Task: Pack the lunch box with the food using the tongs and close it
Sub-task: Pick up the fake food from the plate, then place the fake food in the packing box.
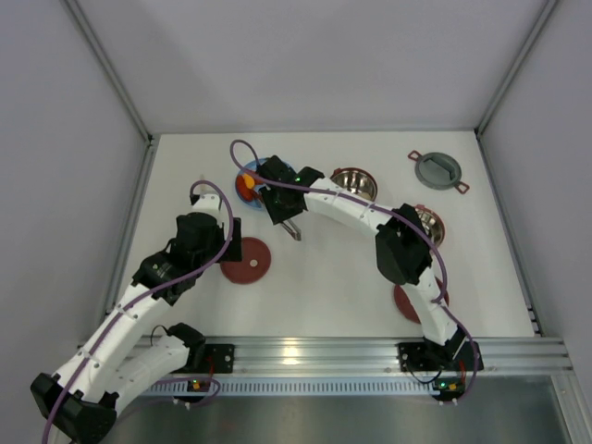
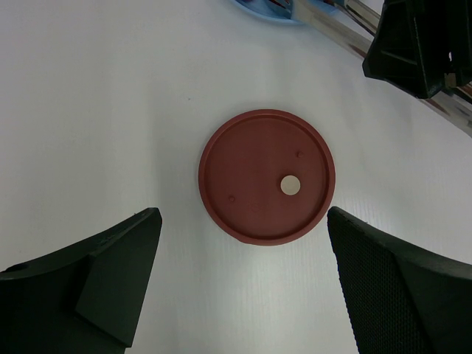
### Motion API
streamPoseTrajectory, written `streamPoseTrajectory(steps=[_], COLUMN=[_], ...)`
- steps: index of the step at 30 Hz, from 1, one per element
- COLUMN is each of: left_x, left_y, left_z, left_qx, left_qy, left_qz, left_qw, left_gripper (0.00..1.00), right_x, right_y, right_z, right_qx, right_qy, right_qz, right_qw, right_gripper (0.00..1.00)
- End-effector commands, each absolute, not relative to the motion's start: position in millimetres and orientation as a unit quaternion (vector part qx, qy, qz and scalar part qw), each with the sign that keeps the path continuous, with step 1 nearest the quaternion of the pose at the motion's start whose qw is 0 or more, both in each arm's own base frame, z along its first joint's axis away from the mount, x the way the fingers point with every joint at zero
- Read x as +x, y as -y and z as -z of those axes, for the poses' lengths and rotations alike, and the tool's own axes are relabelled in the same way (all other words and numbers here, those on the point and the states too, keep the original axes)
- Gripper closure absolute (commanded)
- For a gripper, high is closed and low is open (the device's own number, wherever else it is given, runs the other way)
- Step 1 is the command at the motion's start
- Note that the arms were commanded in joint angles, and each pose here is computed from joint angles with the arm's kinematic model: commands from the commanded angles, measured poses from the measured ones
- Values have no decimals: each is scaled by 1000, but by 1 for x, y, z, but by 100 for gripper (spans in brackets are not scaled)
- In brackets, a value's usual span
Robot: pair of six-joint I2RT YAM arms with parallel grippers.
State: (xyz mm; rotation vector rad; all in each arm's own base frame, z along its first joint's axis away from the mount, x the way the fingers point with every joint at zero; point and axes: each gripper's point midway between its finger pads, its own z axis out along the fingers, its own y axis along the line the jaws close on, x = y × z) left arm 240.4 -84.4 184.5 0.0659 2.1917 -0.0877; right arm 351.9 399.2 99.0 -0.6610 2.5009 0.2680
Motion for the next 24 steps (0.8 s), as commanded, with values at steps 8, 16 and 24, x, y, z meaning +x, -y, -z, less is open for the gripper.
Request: streamPoseTrajectory(steps=[8,16,24], left_x=[242,242,241], left_y=[87,87,87], left_z=[-188,-190,-190], left_qx=[24,23,23], left_qy=[-885,-883,-883], left_qz=[45,46,47], left_qw=[463,466,466], left_gripper=[1,1,1], right_x=[352,358,369], right_y=[-408,-395,-378], right_z=[-139,-178,-212], right_qx=[-250,-229,-205], right_qy=[-914,-907,-899], right_qz=[-115,-123,-122], right_qw=[298,332,368], right_gripper=[76,82,85])
